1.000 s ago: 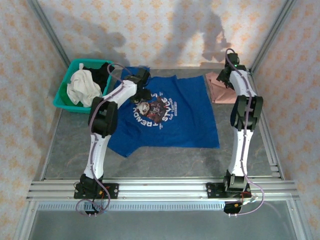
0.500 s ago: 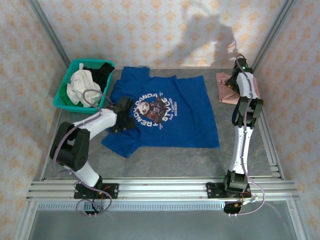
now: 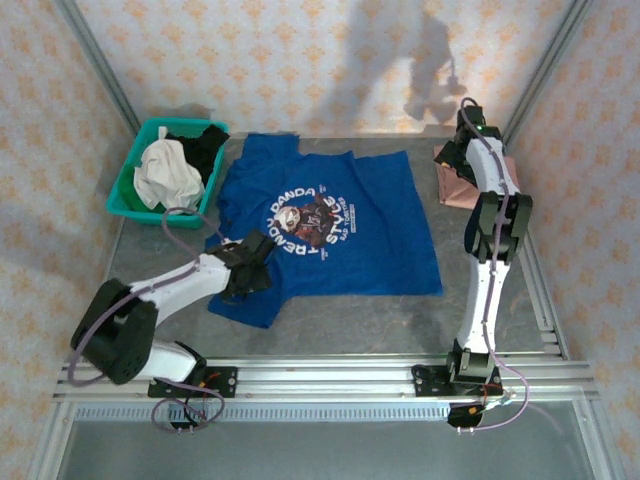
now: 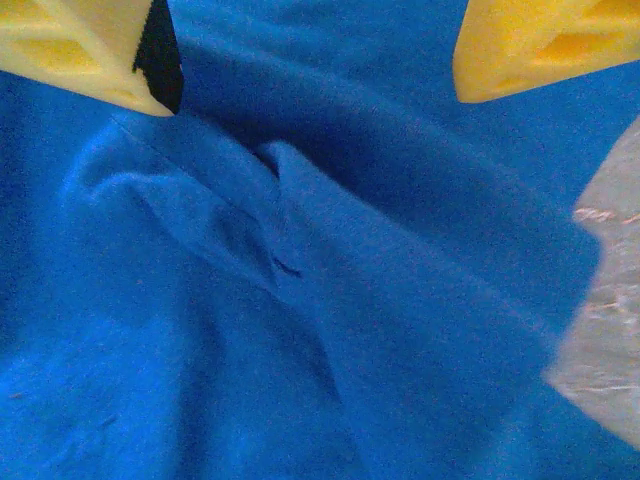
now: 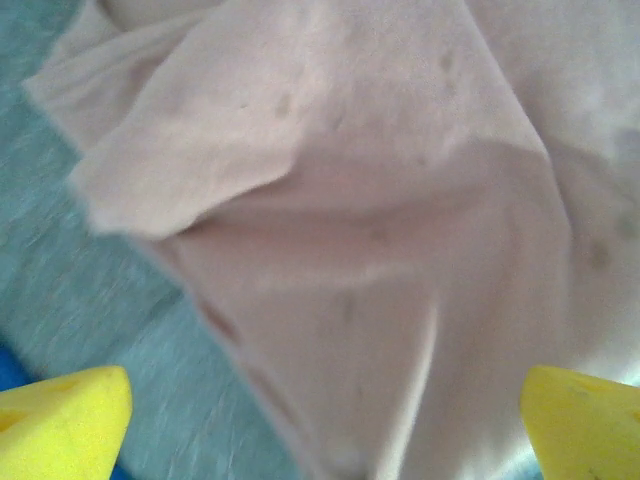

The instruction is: Fold and stack the t-shirts

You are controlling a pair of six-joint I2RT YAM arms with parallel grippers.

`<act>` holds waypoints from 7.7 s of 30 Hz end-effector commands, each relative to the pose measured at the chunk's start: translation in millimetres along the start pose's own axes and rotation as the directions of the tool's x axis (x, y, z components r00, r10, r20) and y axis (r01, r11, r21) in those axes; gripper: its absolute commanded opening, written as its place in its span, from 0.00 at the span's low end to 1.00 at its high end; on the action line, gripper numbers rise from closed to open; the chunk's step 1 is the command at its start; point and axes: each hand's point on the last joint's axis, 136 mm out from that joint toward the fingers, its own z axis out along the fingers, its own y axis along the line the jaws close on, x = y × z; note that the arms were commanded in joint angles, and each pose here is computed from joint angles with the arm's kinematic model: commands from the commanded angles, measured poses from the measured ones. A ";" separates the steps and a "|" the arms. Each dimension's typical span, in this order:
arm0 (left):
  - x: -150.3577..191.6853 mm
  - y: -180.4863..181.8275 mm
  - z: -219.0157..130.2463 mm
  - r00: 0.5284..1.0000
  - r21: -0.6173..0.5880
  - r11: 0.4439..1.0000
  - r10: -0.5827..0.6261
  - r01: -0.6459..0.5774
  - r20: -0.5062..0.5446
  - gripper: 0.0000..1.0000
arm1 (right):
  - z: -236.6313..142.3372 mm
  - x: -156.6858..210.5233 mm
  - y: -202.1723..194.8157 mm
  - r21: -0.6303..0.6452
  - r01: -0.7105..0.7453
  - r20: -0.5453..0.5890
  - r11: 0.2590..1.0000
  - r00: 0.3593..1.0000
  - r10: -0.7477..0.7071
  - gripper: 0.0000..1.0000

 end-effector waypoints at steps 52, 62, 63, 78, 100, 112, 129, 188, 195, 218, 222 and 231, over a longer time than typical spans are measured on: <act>36.6 83.5 6.1 0.978 -0.144 0.972 -0.172 0.188 0.114 0.56 | -84.4 315.5 -100.7 -0.025 0.214 -0.139 0.977 0.967 -0.215 0.99; 20.7 62.7 1.0 0.989 -0.119 0.984 -0.123 0.132 0.084 0.00 | -71.5 334.2 -81.0 -0.108 0.160 -0.219 0.981 0.959 -0.180 0.98; 19.4 63.4 -3.9 0.987 -0.107 0.985 -0.129 0.138 0.093 0.00 | -69.0 334.5 -82.0 -0.099 0.149 -0.217 0.984 0.962 -0.167 0.97; 9.5 69.3 -78.8 0.969 0.100 0.984 -0.162 0.145 0.188 0.00 | -97.0 303.5 -91.1 -0.070 0.080 -0.092 0.994 0.992 -0.086 0.19; 7.1 15.3 -146.1 0.944 0.275 0.960 -0.132 0.046 0.304 0.00 | -84.3 312.6 -107.2 0.015 0.026 -0.114 1.000 0.993 -0.025 0.66; -2.3 32.9 -153.8 0.919 0.228 0.972 -0.142 0.059 0.368 0.00 | -67.2 307.9 -119.0 0.068 0.007 -0.086 0.998 0.996 -0.001 0.20; -126.5 -12.2 -138.6 0.882 -0.147 0.989 0.070 0.000 0.467 0.00 | -97.1 227.4 -52.1 0.040 0.161 -0.020 0.986 0.987 -0.160 0.00; -263.9 -10.1 -5.1 0.981 -0.406 0.914 0.089 -0.011 0.174 0.00 | -16.3 135.4 33.1 0.099 0.175 -0.005 0.980 0.984 -0.175 0.00; -275.3 -15.0 -12.6 0.982 -0.393 0.919 0.098 -0.027 0.161 0.39 | -40.2 114.8 30.1 0.129 0.179 0.043 0.975 0.982 -0.186 0.43; -130.4 4.5 40.9 1.000 -0.183 0.983 0.009 -0.007 0.011 0.48 | -17.5 240.4 -6.6 0.030 0.240 -0.114 0.970 0.965 -0.235 0.53; -128.6 20.3 49.0 1.000 -0.231 0.973 -0.006 0.004 -0.008 0.46 | -12.4 241.6 -32.1 0.078 0.196 -0.132 0.977 0.974 -0.185 0.49; -106.8 48.7 62.8 0.998 -0.300 0.954 -0.020 0.000 -0.065 0.35 | -23.2 244.1 -57.7 0.055 0.154 -0.162 0.987 0.976 -0.143 0.46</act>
